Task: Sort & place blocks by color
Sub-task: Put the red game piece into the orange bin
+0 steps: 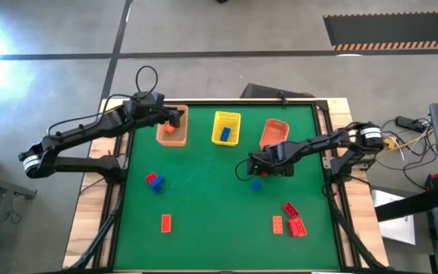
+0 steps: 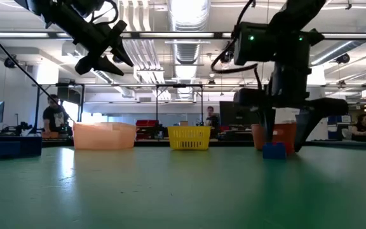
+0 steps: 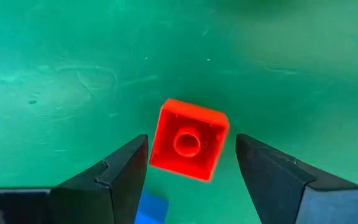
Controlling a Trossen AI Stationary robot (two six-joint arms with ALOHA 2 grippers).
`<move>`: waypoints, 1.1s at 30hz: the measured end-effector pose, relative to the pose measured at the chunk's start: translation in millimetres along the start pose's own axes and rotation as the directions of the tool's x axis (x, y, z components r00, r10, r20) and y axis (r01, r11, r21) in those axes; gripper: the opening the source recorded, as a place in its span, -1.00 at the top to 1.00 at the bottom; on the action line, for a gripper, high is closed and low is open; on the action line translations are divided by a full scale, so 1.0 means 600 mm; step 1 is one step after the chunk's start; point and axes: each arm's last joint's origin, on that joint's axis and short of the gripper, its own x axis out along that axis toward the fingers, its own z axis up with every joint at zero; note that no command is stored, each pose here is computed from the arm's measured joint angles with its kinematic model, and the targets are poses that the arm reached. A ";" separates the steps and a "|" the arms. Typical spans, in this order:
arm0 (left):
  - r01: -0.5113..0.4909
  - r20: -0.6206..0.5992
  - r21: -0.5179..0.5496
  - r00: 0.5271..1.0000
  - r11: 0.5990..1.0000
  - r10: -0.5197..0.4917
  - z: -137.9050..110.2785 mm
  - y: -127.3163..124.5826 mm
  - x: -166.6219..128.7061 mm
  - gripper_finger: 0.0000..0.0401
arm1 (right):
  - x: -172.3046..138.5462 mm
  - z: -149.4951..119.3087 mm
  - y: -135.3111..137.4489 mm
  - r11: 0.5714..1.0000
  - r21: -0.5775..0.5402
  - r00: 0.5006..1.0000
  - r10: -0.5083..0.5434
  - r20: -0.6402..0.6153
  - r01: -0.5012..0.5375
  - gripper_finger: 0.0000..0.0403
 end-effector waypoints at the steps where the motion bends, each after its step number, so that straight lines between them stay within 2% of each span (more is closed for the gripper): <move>1: 0.000 0.000 0.000 1.000 1.000 0.000 0.000 0.000 0.000 0.04 | 0.005 0.000 0.004 1.000 -0.012 1.000 -0.010 0.000 0.010 -0.16; 6: 0.000 0.000 0.000 1.000 1.000 0.000 0.000 0.000 0.000 0.04 | 0.015 -0.003 0.023 0.994 -0.072 0.996 -0.085 -0.001 0.085 -0.06; 10: -0.001 -0.002 0.000 1.000 1.000 0.001 -0.001 0.001 0.000 0.04 | 0.014 -0.006 0.039 0.977 -0.151 0.989 -0.151 0.013 0.151 0.15; 14: -0.001 -0.003 0.000 1.000 1.000 0.001 -0.001 0.001 0.000 0.04 | 0.015 -0.005 0.057 0.966 -0.206 0.988 -0.157 0.015 0.156 0.37; 18: -0.001 -0.003 0.000 1.000 1.000 0.001 -0.002 0.001 0.001 0.04 | 0.014 -0.006 0.074 0.955 -0.260 0.990 -0.143 0.010 0.141 0.37; 22: -0.002 -0.004 0.000 1.000 1.000 0.002 -0.002 0.001 0.001 0.04 | -0.006 -0.006 0.093 0.951 -0.299 0.996 -0.085 -0.014 0.077 0.37; 27: -0.003 -0.007 0.000 1.000 1.000 0.003 -0.002 0.001 0.002 0.04 | -0.064 0.002 0.120 0.945 -0.324 0.999 0.047 -0.006 -0.046 0.37; 33: -0.004 -0.009 0.000 1.000 1.000 0.004 -0.003 0.001 0.003 0.04 | -0.120 0.047 0.127 0.936 -0.327 0.989 0.144 0.024 -0.129 0.36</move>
